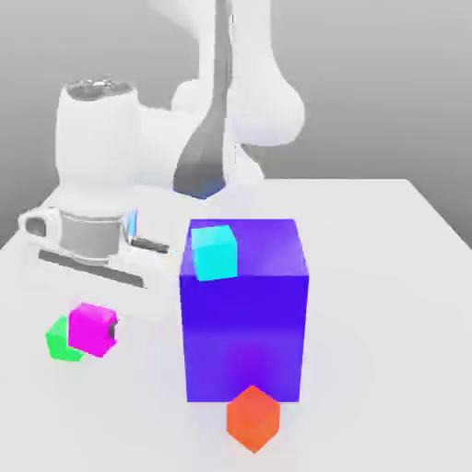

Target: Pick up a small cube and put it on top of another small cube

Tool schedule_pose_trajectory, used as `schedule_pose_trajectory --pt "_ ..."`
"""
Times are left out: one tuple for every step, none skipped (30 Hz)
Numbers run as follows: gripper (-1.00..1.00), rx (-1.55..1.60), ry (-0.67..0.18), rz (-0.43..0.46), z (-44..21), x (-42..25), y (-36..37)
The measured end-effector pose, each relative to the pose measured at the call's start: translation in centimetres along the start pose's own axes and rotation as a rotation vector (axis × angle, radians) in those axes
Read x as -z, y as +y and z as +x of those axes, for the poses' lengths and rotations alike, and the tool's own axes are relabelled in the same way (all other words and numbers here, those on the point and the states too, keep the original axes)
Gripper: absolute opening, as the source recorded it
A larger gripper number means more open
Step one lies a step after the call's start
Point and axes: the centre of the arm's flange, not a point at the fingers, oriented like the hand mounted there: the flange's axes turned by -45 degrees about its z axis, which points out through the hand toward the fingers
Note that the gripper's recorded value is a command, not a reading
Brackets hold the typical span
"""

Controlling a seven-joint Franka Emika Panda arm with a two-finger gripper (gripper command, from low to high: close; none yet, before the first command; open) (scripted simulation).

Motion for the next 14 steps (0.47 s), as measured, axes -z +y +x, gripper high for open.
schedule_pose_trajectory --pt "-1.00 -0.063 -0.016 0.003 -0.7 -0.2 2.2" --pt "-1.00 -0.123 -0.032 0.009 -1.4 -0.4 4.2" --pt "-1.00 -0.187 -0.046 0.015 -2.3 -0.6 6.4" --pt "-1.00 -0.226 -0.071 0.025 -3.4 -1.1 7.5" --pt "-1.00 -0.246 -0.086 0.031 -4.0 -1.8 8.0" --pt "-1.00 -0.259 -0.093 0.034 -4.3 -2.7 8.4" --pt "-1.00 -0.264 -0.097 0.035 -4.5 -3.6 8.5" --pt "-1.00 -0.269 -0.099 0.035 -4.6 -4.6 8.6" --pt "-1.00 -0.271 -0.100 0.036 -4.7 -5.6 8.6" --pt "-1.00 -0.267 -0.100 0.036 -4.9 -6.6 8.4" --pt "-1.00 -0.267 -0.101 0.036 -5.0 -7.6 8.3" --pt "1.00 -0.266 -0.101 0.037 -5.1 -8.1 8.2" --pt "1.00 -0.266 -0.101 0.037 -5.1 -8.1 8.2" --pt "1.00 -0.266 -0.101 0.037 -5.1 -8.1 8.2"
